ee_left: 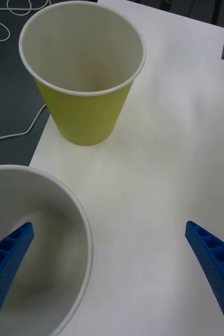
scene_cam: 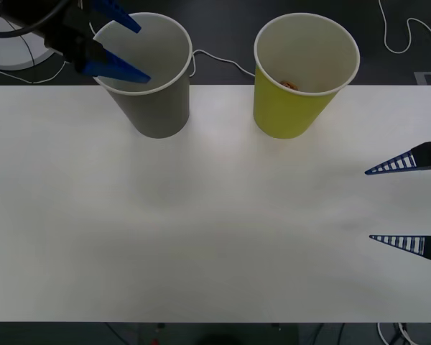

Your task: Put the can into the green bin and the plastic bottle into the gray bin

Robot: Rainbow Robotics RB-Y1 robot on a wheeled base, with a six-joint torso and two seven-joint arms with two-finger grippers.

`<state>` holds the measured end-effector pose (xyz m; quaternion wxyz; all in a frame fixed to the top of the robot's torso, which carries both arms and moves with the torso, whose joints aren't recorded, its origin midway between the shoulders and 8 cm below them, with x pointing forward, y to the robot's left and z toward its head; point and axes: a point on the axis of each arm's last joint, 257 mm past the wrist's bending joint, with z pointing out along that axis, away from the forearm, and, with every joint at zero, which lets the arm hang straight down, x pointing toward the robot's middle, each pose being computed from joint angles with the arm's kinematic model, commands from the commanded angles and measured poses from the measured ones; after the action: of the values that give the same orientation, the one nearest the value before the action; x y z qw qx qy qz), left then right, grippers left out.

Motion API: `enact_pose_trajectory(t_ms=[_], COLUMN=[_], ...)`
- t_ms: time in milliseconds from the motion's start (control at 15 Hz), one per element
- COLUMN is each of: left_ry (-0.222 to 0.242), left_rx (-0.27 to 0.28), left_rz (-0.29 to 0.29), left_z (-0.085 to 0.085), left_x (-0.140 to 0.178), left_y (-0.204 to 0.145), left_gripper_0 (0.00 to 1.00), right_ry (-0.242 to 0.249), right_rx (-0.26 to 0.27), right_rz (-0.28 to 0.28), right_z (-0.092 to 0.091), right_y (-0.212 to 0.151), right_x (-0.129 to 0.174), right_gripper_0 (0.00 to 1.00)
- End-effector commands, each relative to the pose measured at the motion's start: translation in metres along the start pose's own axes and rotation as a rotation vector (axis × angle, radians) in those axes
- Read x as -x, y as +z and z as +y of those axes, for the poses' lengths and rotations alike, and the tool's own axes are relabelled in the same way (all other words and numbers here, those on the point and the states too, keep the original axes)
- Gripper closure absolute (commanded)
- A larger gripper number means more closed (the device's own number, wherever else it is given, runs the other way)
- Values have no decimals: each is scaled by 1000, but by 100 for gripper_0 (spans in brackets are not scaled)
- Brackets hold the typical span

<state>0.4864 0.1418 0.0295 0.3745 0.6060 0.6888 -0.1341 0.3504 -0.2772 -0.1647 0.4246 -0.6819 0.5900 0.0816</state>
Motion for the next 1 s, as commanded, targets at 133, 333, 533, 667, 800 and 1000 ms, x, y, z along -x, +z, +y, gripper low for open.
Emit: enact_pose_trajectory(t_ms=[133, 333, 533, 667, 800, 1000], left_ry=[52, 131, 192, 222, 257, 313], left_rx=[-10, -1, -23, -30, -35, -49], left_rz=[-9, 14, 31, 18, 0, -9], left_z=[-23, -41, -64, -76, -87, -103], left_x=[-42, -78, -108, -122, -139, -163], left_y=[-20, -27, -31, -30, -27, -22], left_gripper_0=[0, 0, 0, 0, 0, 0], right_ry=[0, 0, 0, 0, 0, 0], right_rx=[0, 0, 0, 0, 0, 0], right_rz=[0, 0, 0, 0, 0, 0], right_z=[0, 0, 0, 0, 0, 0], right_y=[0, 0, 0, 0, 0, 0], right_x=[0, 0, 0, 0, 0, 0], right_gripper_0=[0, 0, 0, 0, 0, 0])
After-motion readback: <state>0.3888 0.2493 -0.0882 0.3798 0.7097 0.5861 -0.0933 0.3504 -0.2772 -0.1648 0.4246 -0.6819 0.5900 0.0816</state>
